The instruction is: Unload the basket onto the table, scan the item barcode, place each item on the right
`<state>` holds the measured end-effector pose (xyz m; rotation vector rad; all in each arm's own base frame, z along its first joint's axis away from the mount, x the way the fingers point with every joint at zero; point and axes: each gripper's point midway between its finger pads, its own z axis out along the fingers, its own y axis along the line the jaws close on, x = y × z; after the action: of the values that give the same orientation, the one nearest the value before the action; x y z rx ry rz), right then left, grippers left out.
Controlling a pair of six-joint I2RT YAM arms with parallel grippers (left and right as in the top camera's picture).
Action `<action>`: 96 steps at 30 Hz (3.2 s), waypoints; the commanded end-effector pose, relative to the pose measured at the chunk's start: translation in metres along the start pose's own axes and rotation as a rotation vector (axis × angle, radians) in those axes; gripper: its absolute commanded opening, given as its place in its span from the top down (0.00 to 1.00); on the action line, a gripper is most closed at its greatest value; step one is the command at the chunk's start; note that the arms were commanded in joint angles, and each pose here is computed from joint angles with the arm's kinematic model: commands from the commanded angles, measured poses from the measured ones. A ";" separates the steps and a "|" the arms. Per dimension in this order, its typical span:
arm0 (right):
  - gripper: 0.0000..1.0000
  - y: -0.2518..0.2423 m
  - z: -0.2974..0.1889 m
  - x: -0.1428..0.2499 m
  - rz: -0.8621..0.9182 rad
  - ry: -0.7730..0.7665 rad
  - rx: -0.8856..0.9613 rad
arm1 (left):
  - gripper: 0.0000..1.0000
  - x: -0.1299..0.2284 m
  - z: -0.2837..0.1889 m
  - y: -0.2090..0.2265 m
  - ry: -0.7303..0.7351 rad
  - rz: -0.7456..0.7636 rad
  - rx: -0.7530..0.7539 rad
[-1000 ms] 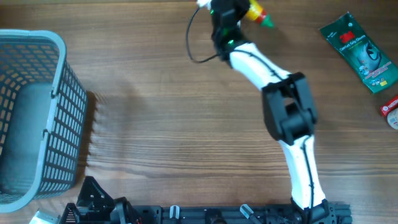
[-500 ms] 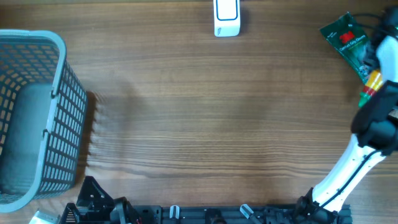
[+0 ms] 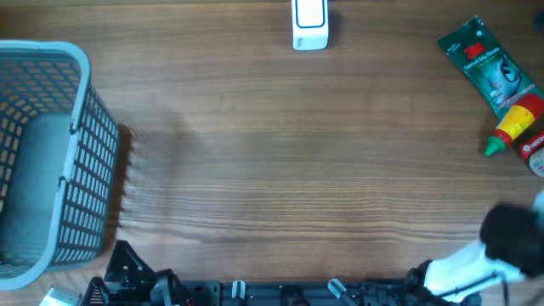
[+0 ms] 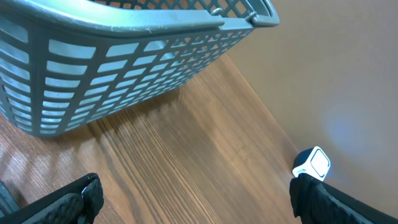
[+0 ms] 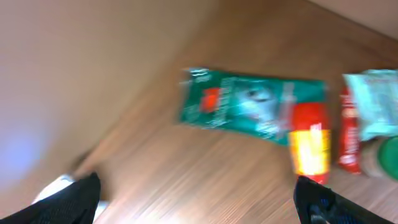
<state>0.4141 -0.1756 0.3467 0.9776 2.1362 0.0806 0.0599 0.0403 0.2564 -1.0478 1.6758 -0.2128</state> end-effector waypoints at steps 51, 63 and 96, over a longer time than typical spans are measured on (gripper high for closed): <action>0.00 0.014 -0.142 0.277 -0.647 -1.009 -0.963 | 0.00 -0.001 -0.001 -0.001 -0.003 0.001 0.009; 0.00 -0.029 -0.040 0.301 -0.599 -0.635 -0.633 | 0.00 -0.001 -0.001 -0.001 -0.003 0.001 0.009; 0.00 -0.029 -0.040 0.302 -0.599 -0.632 -0.632 | 0.00 0.088 0.132 -0.106 -0.029 0.597 0.686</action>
<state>0.2460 0.0188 0.1745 -0.0626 1.5742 0.1262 0.2236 -0.0327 0.2175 -0.1146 1.6322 -0.3660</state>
